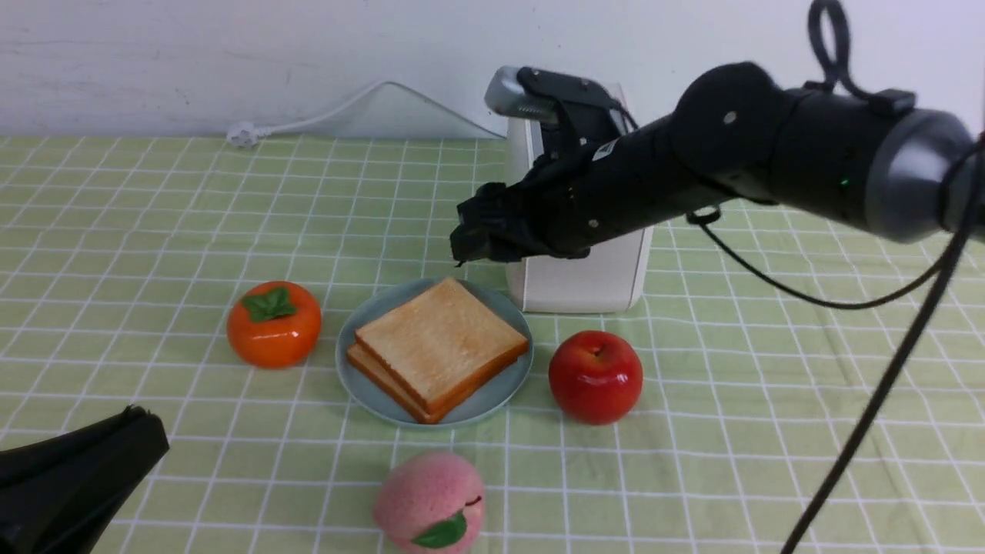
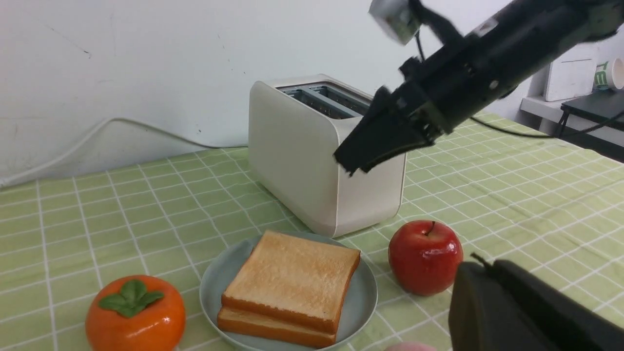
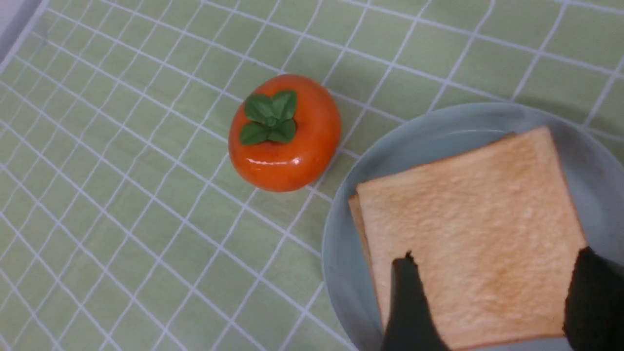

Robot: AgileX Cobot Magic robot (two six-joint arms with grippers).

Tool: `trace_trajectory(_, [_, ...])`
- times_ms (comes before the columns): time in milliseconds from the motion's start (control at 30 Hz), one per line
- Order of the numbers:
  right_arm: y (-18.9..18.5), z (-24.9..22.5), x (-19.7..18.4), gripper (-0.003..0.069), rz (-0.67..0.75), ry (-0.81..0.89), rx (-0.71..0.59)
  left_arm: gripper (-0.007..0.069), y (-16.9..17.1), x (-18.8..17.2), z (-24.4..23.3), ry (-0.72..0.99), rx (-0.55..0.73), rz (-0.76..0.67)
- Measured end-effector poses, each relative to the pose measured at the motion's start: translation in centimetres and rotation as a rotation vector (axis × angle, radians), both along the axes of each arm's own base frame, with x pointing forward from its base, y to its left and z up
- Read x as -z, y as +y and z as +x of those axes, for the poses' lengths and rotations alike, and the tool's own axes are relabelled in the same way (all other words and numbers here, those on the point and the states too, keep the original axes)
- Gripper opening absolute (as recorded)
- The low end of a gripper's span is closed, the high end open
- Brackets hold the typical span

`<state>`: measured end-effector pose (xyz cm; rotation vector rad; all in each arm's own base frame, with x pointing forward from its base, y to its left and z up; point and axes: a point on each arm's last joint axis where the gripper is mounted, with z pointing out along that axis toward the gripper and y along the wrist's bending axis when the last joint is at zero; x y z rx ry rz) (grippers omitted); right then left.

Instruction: Take toasted bread from bread machine on green coffee tablecloth place on plate.

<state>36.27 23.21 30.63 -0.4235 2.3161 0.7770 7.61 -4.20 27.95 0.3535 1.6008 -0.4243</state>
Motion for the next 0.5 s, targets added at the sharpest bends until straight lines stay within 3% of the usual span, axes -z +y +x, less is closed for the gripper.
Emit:
trace_trajectory(67, [-0.6, -0.8, -1.2, 0.0336, -0.029, -0.006, -0.013, 0.0011, 0.0, 0.0, 0.0, 0.0, 0.0, 0.0])
trace_trajectory(133, [-2.3, -2.9, -3.7, 0.024, -0.12, 0.0, -0.015, 0.0013, 0.0, 0.0, 0.0, 0.002, 0.0, -0.007])
trace_trajectory(167, [-2.4, -3.1, -3.9, 0.0232, -0.126, 0.002, -0.014, 0.0013, 0.0, 0.0, 0.0, 0.003, 0.002, -0.01])
trace_trajectory(333, [-6.2, -8.5, -7.6, 0.0052, -0.301, 0.03, 0.041, 0.0008, -0.1, -0.1, 0.0, 0.013, 0.004, -0.046])
trace_trajectory(500, [-9.3, -14.2, -7.6, -0.0001, -0.316, 0.059, 0.099, -0.0013, 0.1, -0.4, -0.4, -0.002, 0.004, -0.095])
